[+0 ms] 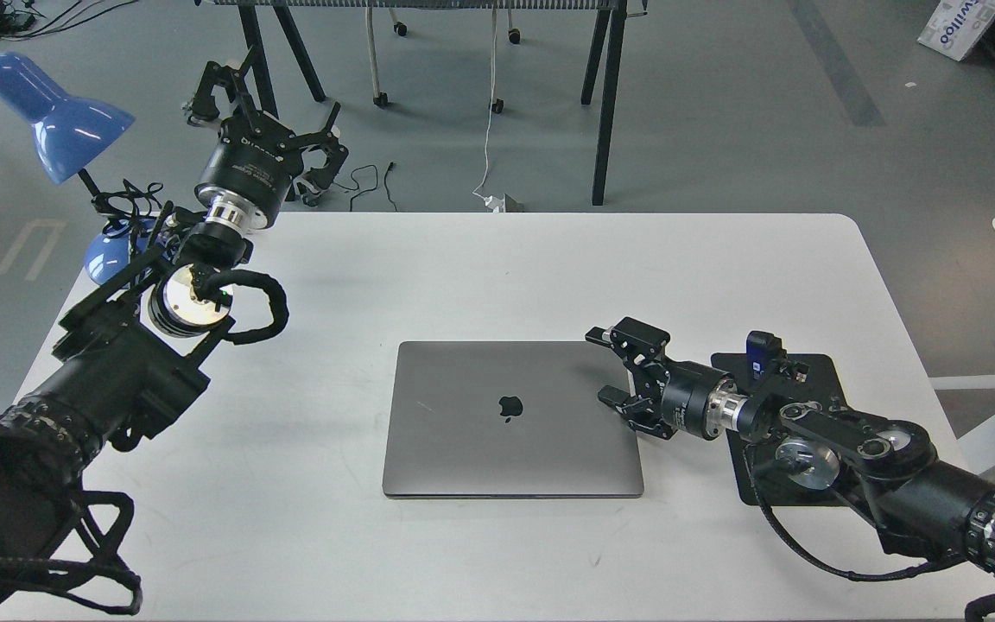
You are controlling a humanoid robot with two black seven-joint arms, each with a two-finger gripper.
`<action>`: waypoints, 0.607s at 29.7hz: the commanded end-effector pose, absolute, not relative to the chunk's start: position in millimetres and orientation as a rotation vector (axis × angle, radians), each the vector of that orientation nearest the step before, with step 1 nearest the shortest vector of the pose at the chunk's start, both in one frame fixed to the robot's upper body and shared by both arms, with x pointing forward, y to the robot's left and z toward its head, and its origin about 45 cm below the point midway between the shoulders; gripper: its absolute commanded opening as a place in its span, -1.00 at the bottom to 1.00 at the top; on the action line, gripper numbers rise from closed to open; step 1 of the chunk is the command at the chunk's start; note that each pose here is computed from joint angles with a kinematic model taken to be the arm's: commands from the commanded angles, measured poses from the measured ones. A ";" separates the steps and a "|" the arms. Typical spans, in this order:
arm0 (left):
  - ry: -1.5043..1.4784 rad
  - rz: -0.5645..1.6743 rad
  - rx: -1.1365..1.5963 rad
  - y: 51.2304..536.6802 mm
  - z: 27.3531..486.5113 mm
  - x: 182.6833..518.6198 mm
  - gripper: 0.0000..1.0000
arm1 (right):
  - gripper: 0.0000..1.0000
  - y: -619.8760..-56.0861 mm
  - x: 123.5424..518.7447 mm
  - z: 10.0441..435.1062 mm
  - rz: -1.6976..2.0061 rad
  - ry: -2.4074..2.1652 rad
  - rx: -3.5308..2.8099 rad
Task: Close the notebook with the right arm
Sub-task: 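Lift the right gripper up and away from the closed laptop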
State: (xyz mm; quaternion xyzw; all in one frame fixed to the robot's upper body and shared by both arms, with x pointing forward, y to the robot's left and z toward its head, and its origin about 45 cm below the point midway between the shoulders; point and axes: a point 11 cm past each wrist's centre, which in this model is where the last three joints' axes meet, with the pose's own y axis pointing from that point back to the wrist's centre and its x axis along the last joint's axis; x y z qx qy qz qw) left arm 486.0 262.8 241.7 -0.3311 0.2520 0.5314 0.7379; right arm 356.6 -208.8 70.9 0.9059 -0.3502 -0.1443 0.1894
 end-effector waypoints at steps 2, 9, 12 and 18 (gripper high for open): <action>0.553 1.166 -0.727 262.6 241.9 486.1 1.00 | 1.00 -209.2 357.5 71.8 -0.401 -0.985 2.547; 0.553 1.167 -0.729 262.9 242.2 486.2 1.00 | 1.00 -228.3 387.8 108.3 -0.393 -1.192 2.627; 0.553 1.166 -0.727 262.6 241.9 486.1 1.00 | 1.00 -242.7 414.2 143.5 -0.386 -1.387 2.701; 0.554 1.167 -0.726 262.8 241.2 485.8 1.00 | 1.00 -278.2 457.3 219.7 -0.351 -1.732 2.833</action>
